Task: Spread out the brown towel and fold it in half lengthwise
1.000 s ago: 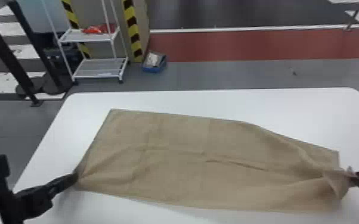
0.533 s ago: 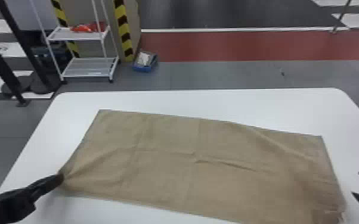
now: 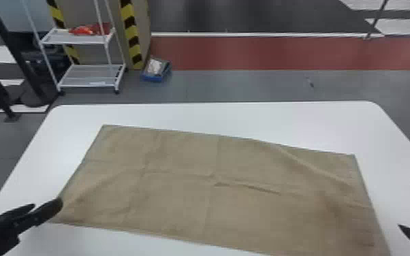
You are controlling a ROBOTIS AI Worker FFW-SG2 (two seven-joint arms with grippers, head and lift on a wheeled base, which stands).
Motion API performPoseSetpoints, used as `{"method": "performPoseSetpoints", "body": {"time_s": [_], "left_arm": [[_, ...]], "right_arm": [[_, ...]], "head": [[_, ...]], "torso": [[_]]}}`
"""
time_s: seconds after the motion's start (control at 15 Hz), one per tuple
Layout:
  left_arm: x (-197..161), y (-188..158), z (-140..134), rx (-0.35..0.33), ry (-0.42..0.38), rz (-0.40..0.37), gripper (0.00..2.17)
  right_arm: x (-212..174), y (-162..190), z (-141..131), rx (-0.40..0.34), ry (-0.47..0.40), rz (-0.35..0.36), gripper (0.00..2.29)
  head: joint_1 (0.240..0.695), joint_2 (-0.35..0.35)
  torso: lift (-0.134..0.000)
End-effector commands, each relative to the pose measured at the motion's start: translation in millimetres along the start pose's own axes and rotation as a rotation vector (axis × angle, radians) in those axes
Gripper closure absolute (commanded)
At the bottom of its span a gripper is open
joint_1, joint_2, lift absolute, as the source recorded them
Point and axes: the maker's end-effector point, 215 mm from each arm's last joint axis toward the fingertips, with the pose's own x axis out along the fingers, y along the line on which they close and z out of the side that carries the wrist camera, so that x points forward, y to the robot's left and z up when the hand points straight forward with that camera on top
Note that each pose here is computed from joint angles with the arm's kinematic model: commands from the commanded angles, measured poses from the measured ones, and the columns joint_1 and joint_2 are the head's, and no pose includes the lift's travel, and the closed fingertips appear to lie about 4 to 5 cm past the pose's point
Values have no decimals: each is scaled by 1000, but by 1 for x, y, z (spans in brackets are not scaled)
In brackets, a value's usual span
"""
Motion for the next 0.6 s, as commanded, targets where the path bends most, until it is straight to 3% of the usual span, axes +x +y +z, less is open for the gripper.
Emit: {"method": "performPoseSetpoints", "body": {"time_s": [0.0,0.2,0.53], "left_arm": [[-6,7,0,-1,-1,13,33],[-14,16,-1,-13,-7,23,56],[-12,13,-1,-18,-9,16,63]], "right_arm": [[8,13,8,-69,46,50,70],[9,40,-9,-141,164,122,83],[12,74,-26,-178,259,197,157]], "head": [[695,27],[695,74],[695,100]], "torso": [[-125],[-125],[-125]]}}
